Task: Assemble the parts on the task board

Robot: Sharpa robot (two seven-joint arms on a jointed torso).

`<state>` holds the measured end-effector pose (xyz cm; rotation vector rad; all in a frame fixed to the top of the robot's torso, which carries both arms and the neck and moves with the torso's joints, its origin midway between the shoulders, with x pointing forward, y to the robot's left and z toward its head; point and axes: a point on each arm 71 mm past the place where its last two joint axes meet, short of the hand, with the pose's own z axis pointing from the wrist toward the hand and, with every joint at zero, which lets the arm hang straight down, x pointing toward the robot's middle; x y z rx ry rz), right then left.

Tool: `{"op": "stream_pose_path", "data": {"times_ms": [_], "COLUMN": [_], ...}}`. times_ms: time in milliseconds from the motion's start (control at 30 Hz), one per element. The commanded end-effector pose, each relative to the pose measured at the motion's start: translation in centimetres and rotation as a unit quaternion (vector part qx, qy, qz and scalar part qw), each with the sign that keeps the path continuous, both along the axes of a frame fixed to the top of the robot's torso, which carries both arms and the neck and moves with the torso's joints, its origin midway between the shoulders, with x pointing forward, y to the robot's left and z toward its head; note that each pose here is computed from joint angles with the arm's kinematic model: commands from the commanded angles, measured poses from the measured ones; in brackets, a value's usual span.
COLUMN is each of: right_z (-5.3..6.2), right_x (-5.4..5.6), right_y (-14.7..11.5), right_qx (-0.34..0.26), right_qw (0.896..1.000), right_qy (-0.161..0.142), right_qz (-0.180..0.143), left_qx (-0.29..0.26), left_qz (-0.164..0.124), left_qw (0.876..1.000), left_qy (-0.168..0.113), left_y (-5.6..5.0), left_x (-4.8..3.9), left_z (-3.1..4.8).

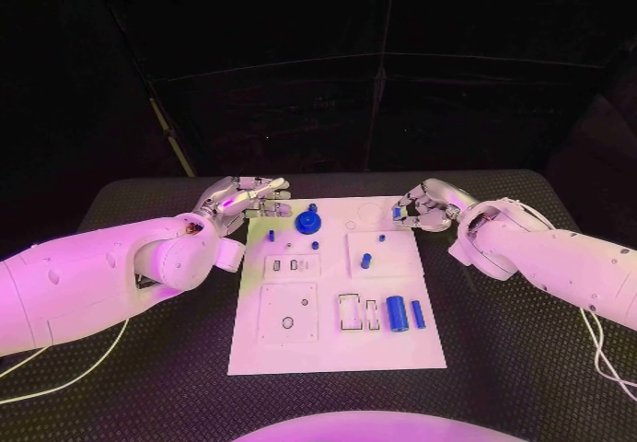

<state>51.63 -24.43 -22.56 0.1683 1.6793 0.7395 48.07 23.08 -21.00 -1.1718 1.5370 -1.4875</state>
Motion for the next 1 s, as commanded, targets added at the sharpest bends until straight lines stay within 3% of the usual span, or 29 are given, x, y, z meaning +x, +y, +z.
{"op": "stream_pose_path", "data": {"times_ms": [33,200,533,1000], "right_z": [0.8,1.7,2.6,-0.2], "right_x": [-0.7,-2.4,-4.2,-6.1], "right_y": [1.4,5.3,11.3,16.7], "right_qx": [0.006,0.005,-0.008,-0.044], "right_qw": [1.000,1.000,0.997,0.994], "right_qy": [-0.008,-0.010,-0.025,-0.007], "right_qz": [-0.005,0.025,0.066,0.101], "left_qx": [-0.003,-0.004,-0.004,-0.005], "left_qz": [-0.005,-0.005,-0.006,-0.007], "left_qw": [1.000,1.000,1.000,1.000], "left_qy": [-0.007,-0.007,-0.008,-0.010], "left_y": [-0.1,-0.1,-0.3,-0.6], "left_x": [-0.02,-0.01,0.04,0.09], "left_z": [0.20,0.21,0.22,0.29]}}
